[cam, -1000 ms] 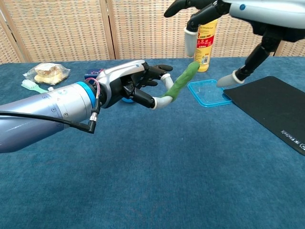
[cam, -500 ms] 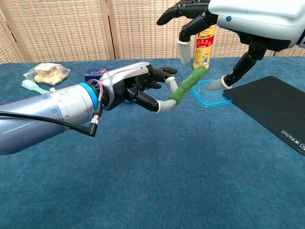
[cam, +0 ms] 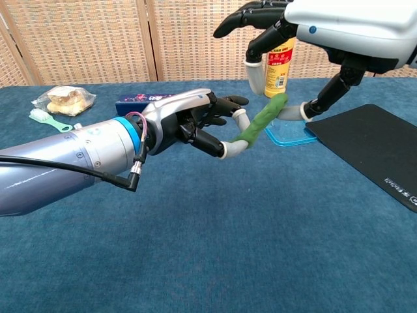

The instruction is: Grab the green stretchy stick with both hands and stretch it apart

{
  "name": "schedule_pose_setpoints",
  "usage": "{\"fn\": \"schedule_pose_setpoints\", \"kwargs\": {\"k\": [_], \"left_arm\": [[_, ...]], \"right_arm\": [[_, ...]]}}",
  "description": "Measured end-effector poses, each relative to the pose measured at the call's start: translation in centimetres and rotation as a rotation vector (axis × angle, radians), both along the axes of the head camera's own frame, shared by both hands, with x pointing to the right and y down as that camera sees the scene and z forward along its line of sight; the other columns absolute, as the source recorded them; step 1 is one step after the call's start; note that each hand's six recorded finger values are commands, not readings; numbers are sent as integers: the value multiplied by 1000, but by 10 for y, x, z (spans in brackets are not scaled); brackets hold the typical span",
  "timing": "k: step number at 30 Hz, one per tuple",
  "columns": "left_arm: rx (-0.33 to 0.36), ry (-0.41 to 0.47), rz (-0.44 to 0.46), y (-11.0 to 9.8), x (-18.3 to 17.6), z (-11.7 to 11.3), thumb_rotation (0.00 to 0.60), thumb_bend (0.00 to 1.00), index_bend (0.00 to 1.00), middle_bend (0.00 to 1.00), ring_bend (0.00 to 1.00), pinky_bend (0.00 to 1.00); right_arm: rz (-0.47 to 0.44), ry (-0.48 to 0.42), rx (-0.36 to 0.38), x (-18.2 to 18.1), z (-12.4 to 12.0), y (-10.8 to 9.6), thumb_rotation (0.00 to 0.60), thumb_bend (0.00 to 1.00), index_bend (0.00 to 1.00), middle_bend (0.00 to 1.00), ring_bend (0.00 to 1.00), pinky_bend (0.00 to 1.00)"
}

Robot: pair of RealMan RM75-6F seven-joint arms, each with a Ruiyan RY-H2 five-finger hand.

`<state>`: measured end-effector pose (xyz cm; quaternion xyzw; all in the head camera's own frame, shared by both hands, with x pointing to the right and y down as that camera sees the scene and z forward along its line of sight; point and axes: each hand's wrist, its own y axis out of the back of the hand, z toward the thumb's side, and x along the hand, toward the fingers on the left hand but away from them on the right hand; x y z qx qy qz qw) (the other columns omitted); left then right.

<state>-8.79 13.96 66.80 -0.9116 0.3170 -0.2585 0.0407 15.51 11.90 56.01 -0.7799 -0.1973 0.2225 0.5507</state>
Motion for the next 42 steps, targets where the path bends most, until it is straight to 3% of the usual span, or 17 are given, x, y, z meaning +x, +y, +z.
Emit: {"fn": "schedule_pose_setpoints", "kwargs": {"k": [15,20,29,42], "left_arm": [[-9,3,4,1,2,-3,600,485,778,0,0,0],[-17,6,-1,1,2,-2,600,492,779,0,0,0],[-31,9,-4,2,4,-2,600,499,779,0,0,0],[-47,-2,-40,-5,-5,1,600,529,787,0,0,0]], "right_arm": [[-12,9,-2,-2,3,4,600,502,629,172,0,0],[-7,0,-8,-1,2,4,600,543,706,181,0,0],[11,-28,-31,1,2,6,600,549,745,188,0,0],[31,-61,7,7,-4,2,600,560,805,198,0,0]]}}
